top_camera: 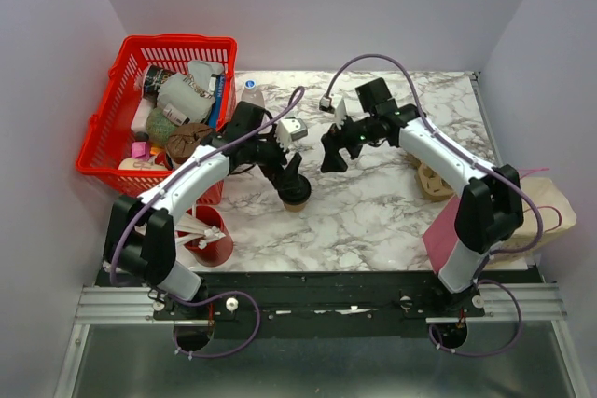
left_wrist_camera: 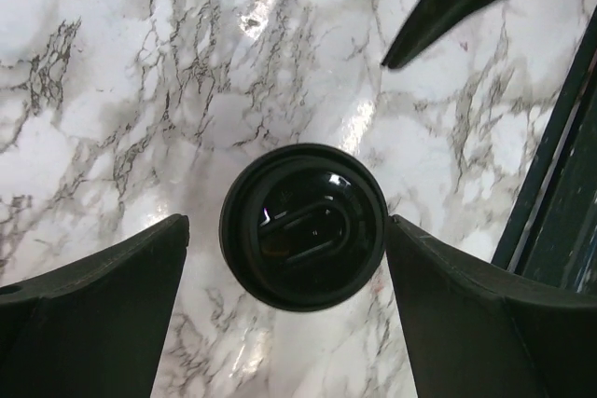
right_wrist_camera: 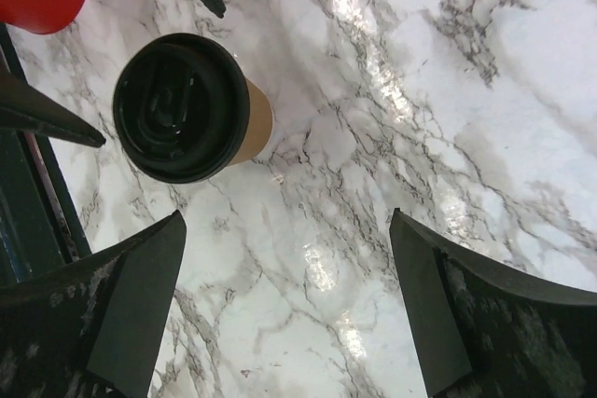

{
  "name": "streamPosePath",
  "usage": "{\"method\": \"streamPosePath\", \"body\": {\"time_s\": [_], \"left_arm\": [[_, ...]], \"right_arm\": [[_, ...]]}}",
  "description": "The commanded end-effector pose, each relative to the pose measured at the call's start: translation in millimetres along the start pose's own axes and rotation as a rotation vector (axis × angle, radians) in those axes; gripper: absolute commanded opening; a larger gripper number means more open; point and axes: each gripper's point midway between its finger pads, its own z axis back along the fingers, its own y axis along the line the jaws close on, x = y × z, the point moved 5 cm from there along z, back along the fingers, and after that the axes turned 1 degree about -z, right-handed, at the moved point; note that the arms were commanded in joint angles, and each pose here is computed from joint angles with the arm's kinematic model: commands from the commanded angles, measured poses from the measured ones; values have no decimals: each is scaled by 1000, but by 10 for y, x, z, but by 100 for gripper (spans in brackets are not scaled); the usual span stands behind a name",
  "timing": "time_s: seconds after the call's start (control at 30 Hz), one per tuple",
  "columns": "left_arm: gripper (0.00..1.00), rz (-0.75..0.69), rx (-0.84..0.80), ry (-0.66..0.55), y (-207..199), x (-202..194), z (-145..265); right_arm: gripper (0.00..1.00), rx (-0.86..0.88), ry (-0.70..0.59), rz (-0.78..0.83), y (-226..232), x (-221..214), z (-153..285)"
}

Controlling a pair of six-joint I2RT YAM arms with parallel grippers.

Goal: Pack the takeout coffee

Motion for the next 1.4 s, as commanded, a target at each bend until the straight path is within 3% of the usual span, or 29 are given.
{"method": "streamPosePath", "body": {"time_s": [0.0, 0.5, 0.97, 1.1, 1.37], "left_arm": [[94, -252, -93, 84, -165, -88, 208], [94, -481, 9, 168, -187, -323, -43], [88, -467, 181, 178, 25, -247, -166], [88, -459, 234, 204, 119, -283, -139], [88, -310, 302, 216, 372, -299, -34]], "right_arm": [[100, -36, -32, 91, 101, 104, 318], [100, -81, -45, 88, 211, 5, 506], [100, -122, -25, 94, 177, -98, 513], [100, -182, 1, 73, 30, -139, 522], [99, -316, 31, -58, -443, -224, 634]]}}
